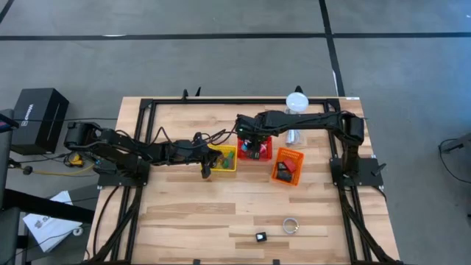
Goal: Pick & Place Office items
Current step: Put the white charger adapter into the red bin, then put the blue watch into the yellow bin
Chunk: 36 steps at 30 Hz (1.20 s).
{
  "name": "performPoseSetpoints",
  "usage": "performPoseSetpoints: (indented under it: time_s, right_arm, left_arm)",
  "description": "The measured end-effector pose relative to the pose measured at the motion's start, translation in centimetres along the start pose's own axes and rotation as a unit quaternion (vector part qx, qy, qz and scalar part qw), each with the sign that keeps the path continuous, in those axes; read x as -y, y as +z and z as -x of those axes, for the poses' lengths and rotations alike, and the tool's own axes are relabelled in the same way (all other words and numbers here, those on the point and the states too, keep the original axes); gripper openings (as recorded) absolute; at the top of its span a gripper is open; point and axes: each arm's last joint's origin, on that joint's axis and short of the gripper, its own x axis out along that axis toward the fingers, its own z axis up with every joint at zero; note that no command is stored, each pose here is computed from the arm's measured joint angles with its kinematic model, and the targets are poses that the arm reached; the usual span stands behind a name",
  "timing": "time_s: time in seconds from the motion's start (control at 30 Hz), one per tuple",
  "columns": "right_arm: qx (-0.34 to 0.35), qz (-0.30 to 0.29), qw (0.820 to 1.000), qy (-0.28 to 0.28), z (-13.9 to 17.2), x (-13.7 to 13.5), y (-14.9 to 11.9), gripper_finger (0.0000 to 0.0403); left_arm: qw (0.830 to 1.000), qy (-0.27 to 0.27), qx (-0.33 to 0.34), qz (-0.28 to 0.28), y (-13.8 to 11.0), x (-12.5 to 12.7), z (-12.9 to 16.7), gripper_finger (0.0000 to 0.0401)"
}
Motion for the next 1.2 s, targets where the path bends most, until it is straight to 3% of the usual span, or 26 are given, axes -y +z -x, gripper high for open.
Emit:
performPoseSetpoints:
  time_s: [0.2, 0.43, 0.57, 0.8, 1.2]
  right_arm:
    - [-0.002, -0.133, 0.991, 0.001, 0.0, 0.0, 0.0, 0.0163]
    - [0.005, -0.239, 0.970, -0.037, -0.5, -0.1, 0.0, 0.0163]
    - [-0.010, -0.248, 0.968, -0.039, -1.8, -0.6, 0.1, 0.0163]
    - [-0.051, -0.205, 0.976, -0.045, -4.6, -1.0, -0.1, 0.0172]
    - [-0.056, -0.202, 0.977, -0.046, -4.2, -0.9, -0.2, 0.0230]
  left_arm:
    - [1.000, 0.000, 0.000, 0.000, 0.0, 0.0, 0.0, 0.0006]
    - [1.000, 0.000, 0.000, 0.000, 0.0, 0.0, 0.0, 0.0006]
    - [1.000, 0.000, 0.000, 0.000, 0.0, 0.0, 0.0, 0.0006]
    - [1.000, -0.001, -0.003, -0.001, -0.1, 0.0, 0.0, 0.0006]
    - [1.000, -0.001, -0.004, -0.001, -0.1, 0.0, 0.0, 0.0006]
